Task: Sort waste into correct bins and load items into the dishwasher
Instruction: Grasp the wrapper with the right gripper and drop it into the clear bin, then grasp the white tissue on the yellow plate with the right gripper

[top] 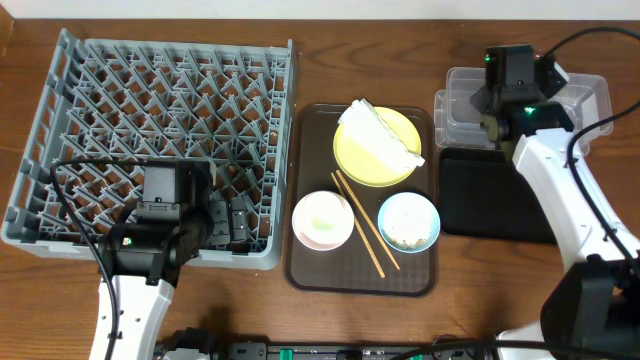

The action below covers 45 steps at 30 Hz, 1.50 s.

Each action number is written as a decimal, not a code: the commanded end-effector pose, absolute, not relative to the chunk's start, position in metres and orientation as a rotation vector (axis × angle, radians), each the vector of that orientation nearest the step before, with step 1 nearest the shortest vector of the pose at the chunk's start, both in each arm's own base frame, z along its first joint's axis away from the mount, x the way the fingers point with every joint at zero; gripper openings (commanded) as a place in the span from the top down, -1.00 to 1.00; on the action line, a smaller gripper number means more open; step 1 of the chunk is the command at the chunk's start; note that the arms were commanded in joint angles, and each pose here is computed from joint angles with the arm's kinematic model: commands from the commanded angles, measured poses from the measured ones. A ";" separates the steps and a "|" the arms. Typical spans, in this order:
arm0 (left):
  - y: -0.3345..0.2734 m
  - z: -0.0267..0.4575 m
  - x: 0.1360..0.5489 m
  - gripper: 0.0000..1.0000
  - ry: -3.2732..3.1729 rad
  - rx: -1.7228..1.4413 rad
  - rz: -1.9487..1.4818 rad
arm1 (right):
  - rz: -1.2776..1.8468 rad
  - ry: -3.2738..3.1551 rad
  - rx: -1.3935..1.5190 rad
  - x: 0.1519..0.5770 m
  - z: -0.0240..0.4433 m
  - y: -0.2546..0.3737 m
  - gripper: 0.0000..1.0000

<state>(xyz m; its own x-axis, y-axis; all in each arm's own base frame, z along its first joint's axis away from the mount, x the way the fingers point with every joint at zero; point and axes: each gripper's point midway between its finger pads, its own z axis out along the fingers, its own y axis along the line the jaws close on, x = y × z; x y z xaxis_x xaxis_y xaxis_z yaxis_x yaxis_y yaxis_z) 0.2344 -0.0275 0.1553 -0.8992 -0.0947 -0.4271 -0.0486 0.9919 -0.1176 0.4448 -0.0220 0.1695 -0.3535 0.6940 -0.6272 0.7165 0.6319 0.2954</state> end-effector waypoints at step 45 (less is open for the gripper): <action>-0.027 0.165 0.238 -0.96 2.666 -0.101 -0.137 | 0.160 2.679 -0.345 0.432 0.026 0.180 0.98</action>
